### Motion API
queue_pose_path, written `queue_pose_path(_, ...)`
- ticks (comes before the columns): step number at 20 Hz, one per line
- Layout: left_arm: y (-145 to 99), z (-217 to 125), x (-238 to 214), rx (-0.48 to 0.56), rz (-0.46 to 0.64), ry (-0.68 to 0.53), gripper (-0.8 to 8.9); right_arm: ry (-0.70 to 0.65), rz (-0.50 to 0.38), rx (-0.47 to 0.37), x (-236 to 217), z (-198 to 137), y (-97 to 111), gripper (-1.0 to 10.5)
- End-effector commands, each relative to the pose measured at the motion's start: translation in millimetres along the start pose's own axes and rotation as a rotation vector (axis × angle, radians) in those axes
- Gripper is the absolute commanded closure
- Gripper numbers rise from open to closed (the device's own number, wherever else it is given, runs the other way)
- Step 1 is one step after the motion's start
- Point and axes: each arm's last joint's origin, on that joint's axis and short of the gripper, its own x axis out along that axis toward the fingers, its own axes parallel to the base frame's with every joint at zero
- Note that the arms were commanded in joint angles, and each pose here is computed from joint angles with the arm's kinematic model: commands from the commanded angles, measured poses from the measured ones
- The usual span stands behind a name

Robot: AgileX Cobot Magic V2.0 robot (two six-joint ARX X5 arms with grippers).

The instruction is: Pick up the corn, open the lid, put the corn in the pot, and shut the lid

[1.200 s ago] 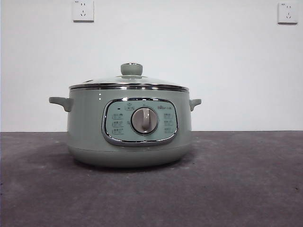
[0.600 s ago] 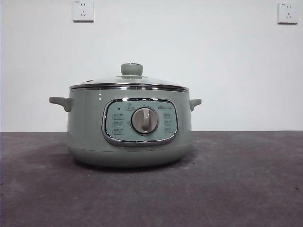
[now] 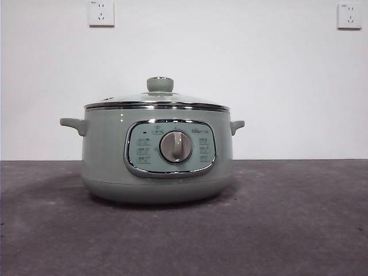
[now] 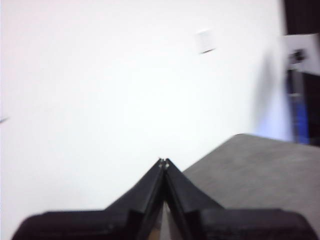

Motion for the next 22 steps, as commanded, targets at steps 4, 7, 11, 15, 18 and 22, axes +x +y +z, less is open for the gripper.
queue_pose_path(4,-19.1,-113.5,-28.9,-0.004,0.285,0.121,8.17,0.031,-0.014,-0.011,2.3,-3.7,-0.8,9.5)
queue_pose_path(7,-36.5,-169.4,-42.1,-0.021,0.308,0.149,8.17,0.031,-0.014,-0.011,2.3,-3.7,-0.8,9.5)
queue_pose_path(11,-54.1,-232.5,-51.6,-0.069,0.318,0.160,8.17,0.031,-0.014,-0.011,2.3,-3.7,-0.8,9.5)
queue_pose_path(15,-63.5,-279.0,-55.9,-0.132,0.369,0.209,8.17,0.032,-0.015,-0.011,2.4,-3.6,-0.7,9.5)
queue_pose_path(18,-69.8,-305.3,-58.2,-0.164,0.369,0.231,8.17,0.032,-0.015,-0.011,2.4,-3.6,-0.7,9.5)
queue_pose_path(22,-75.4,-330.0,-59.4,-0.236,0.370,0.270,8.17,0.032,-0.015,-0.011,2.4,-3.6,-0.7,9.5)
